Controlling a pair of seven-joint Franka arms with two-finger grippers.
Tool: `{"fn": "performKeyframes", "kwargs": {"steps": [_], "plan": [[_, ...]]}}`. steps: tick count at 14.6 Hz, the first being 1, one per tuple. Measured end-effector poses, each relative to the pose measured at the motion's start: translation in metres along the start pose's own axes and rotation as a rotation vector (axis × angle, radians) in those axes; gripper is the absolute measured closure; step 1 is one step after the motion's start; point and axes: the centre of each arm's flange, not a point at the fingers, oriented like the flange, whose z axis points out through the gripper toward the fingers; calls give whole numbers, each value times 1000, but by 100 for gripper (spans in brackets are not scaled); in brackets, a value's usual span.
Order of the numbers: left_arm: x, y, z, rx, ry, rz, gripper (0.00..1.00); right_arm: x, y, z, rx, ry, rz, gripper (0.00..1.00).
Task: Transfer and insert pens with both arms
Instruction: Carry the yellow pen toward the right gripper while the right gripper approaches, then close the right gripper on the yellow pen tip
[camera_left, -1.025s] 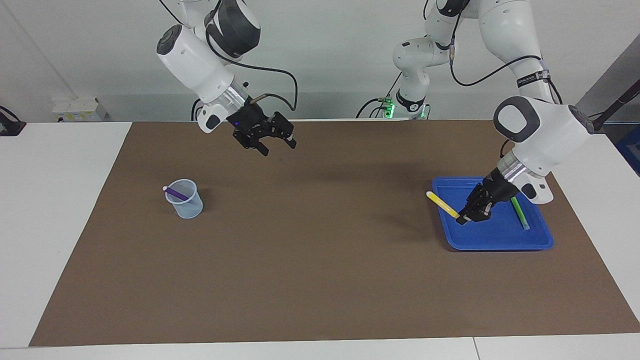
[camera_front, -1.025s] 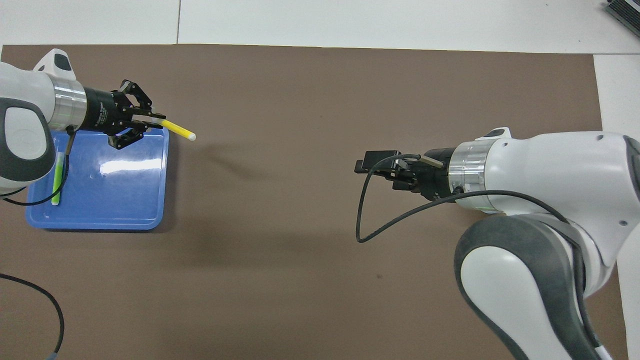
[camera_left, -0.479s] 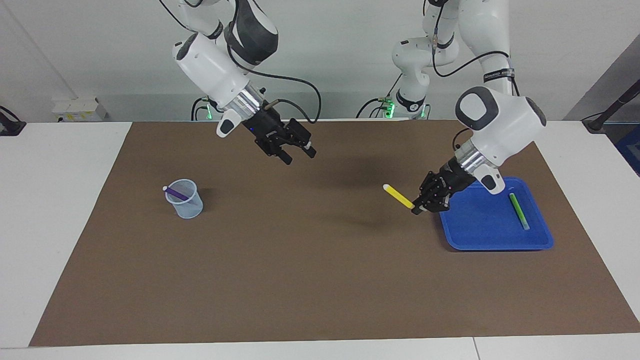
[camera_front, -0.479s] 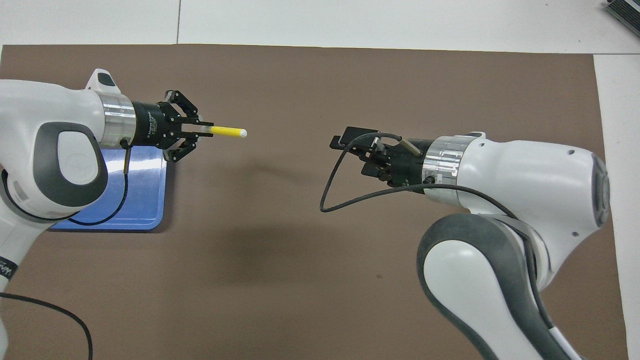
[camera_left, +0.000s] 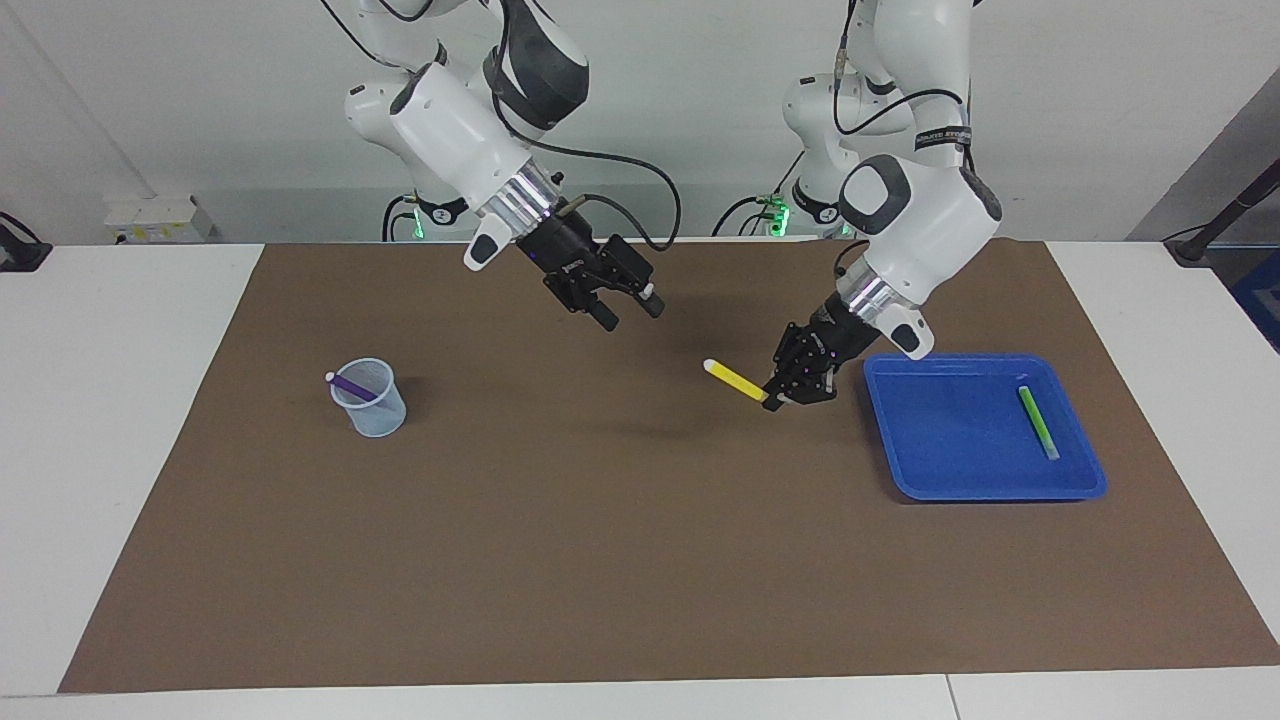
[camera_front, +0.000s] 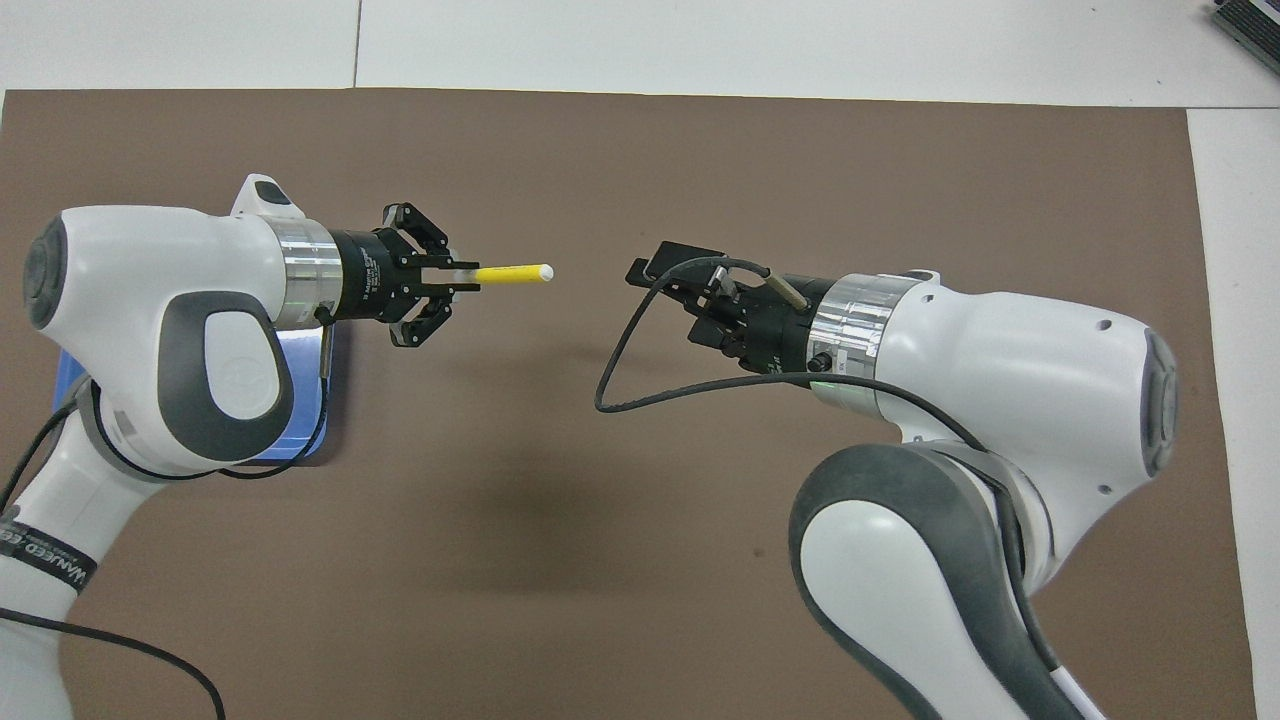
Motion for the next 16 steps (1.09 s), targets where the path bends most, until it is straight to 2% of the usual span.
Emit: {"fn": "performKeyframes", "kwargs": {"steps": [2, 4, 11, 14, 16], "plan": [[-15, -10, 3, -9, 2, -12, 83, -3, 0, 19, -1, 8, -4, 10], [-28, -22, 8, -19, 5, -19, 83, -5, 1, 31, -6, 6, -5, 0], [-54, -42, 10, -47, 5, -43, 83, -3, -2, 29, 1, 10, -7, 3], [-60, -46, 8, -47, 2, -40, 83, -3, -2, 29, 1, 10, -7, 0], [-62, -48, 6, -49, 1, -39, 83, -3, -2, 29, 1, 10, -7, 10]]}}
